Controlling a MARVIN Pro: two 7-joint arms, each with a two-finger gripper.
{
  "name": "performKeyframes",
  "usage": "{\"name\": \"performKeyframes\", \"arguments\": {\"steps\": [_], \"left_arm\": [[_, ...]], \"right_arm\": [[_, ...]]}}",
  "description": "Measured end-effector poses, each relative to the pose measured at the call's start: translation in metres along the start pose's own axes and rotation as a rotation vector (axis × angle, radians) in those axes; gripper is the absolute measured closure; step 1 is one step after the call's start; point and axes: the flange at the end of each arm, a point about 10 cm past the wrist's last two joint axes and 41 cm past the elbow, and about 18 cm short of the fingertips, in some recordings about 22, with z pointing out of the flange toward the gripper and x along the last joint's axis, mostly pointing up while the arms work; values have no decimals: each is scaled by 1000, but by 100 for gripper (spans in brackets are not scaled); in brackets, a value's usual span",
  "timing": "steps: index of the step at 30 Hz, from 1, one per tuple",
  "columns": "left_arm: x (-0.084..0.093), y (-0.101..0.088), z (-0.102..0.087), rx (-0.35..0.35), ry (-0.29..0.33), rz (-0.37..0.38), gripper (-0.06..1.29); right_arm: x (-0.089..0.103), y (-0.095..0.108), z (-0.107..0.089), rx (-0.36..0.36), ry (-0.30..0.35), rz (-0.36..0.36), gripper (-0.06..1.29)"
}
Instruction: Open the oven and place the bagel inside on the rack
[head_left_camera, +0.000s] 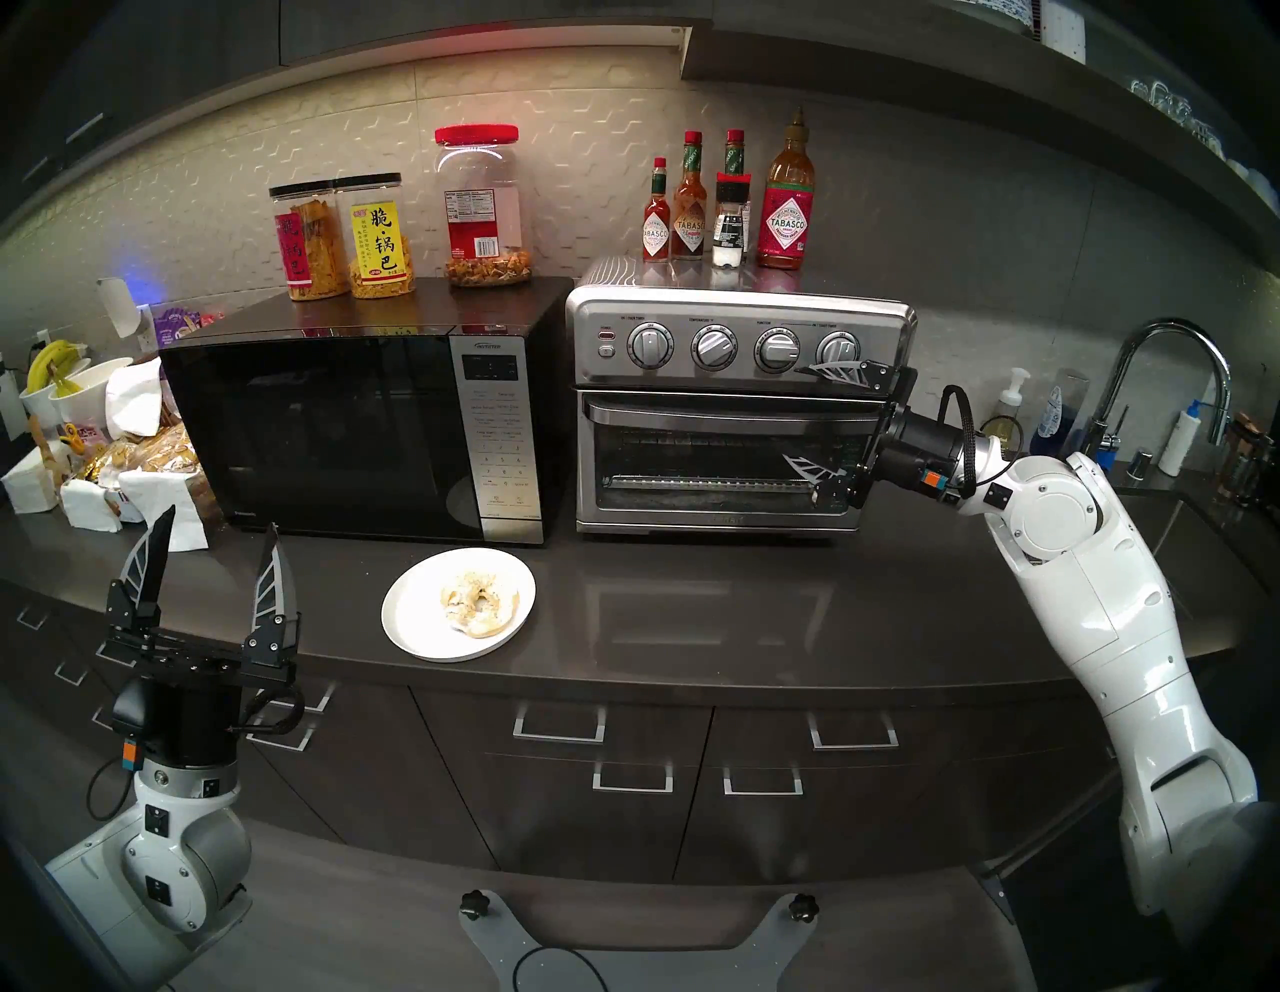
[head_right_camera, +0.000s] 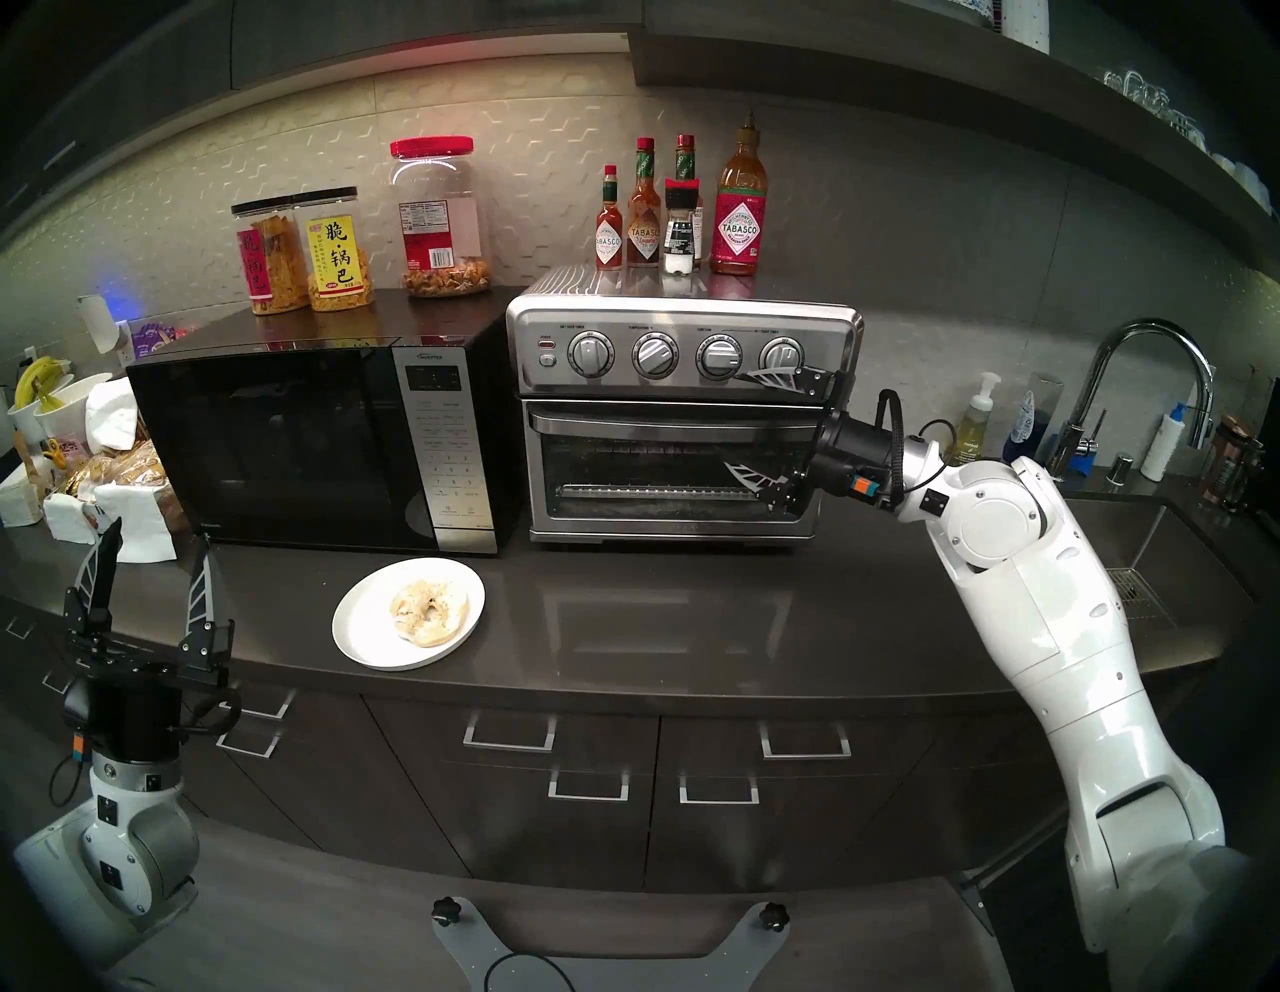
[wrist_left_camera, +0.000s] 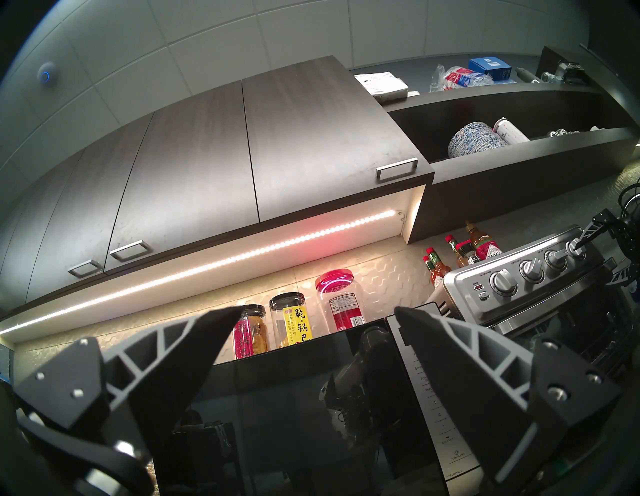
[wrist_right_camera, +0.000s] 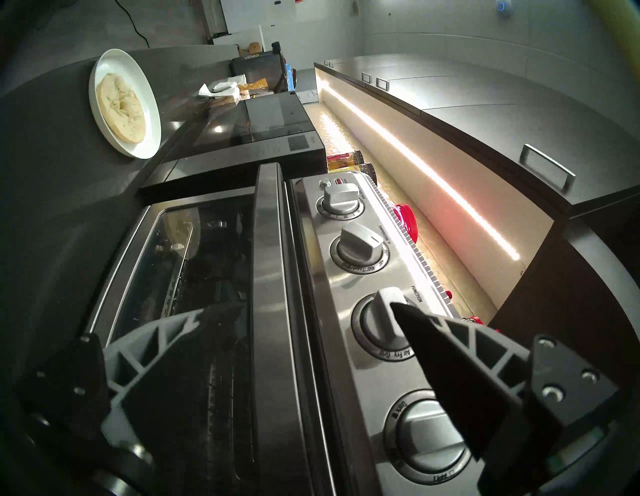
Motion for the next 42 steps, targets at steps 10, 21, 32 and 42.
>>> {"name": "performKeyframes", "arguments": {"steps": [10, 21, 32, 42], "left_arm": [[0, 0, 0, 0, 0, 0, -2], [0, 0, 0, 0, 0, 0, -2], [0, 0, 0, 0, 0, 0, -2], [0, 0, 0, 0, 0, 0, -2]], "right_arm": [[10, 1, -2, 18, 21, -20, -1], [34, -39, -13, 154, 37, -70, -1], [31, -41, -14, 70, -22, -74, -1], [27, -35, -10, 34, -54, -65, -1]]}}
